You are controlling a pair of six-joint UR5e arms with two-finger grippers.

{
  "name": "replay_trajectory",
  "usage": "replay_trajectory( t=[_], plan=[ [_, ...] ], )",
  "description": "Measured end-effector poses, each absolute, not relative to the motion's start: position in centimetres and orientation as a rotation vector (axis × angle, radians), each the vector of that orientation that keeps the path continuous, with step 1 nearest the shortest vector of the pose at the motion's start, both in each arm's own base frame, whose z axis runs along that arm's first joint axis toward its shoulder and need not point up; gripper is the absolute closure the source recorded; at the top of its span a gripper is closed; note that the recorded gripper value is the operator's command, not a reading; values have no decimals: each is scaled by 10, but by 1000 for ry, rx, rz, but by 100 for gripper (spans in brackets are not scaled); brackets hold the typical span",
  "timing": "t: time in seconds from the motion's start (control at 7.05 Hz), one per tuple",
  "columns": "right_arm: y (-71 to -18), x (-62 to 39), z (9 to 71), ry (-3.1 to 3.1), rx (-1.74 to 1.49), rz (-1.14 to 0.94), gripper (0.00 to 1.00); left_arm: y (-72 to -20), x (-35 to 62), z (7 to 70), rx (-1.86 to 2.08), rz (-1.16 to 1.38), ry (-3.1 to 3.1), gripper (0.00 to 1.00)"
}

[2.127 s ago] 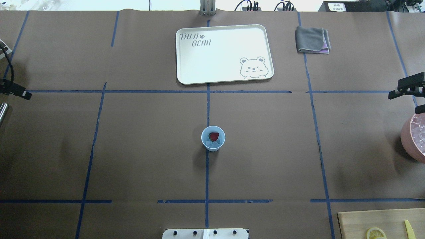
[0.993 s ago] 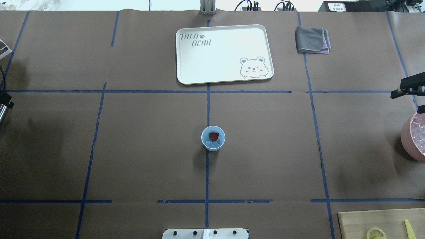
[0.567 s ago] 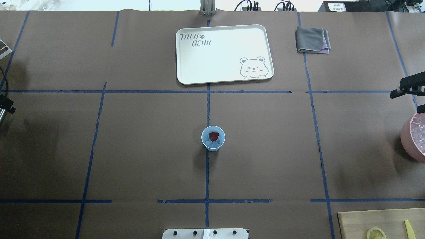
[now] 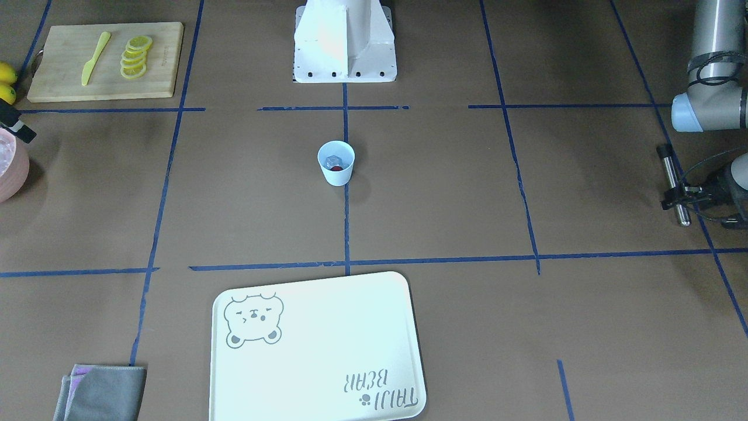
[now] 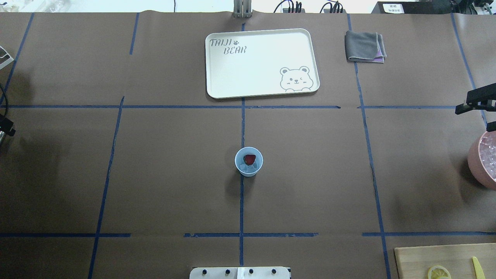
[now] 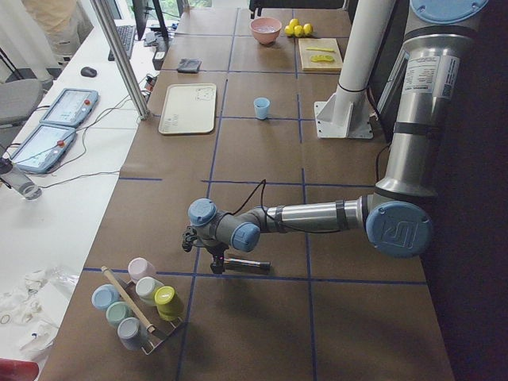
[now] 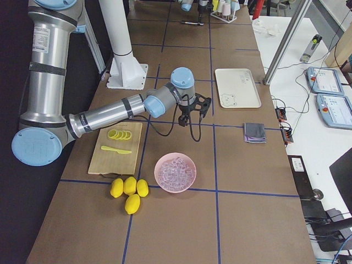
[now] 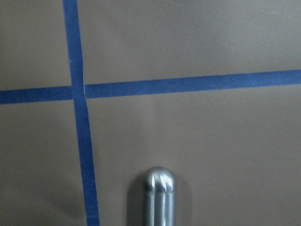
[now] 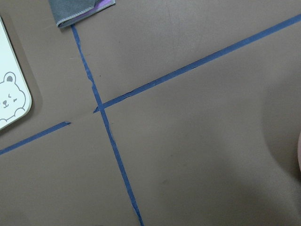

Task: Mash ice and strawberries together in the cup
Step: 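Grasp the steel muddler upright with the left gripper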

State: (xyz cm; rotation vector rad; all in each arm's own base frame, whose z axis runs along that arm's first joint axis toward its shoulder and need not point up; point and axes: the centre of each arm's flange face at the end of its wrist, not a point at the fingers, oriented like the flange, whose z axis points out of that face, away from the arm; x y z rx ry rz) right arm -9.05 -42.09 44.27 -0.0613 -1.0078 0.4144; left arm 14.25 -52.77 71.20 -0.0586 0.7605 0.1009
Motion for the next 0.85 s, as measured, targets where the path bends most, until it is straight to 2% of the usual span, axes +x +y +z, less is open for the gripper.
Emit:
replay_trajectory(
  t=[0.28,0.43,0.71,0.85],
  plan=[
    [-421,-90,443,-1008,-61,414,0,-527,145,714,-64,103,759,18],
    [-420,-90,442,-1008,-61,414,0,-526,145,714,-66,103,759,27],
    [-420,-90,442,-1008,-61,414,0,-525,145,716,-71,102,758,32],
    [-420,-90,442,-1009,-60,414,0,-525,145,717,-73,101,758,45]
  ],
)
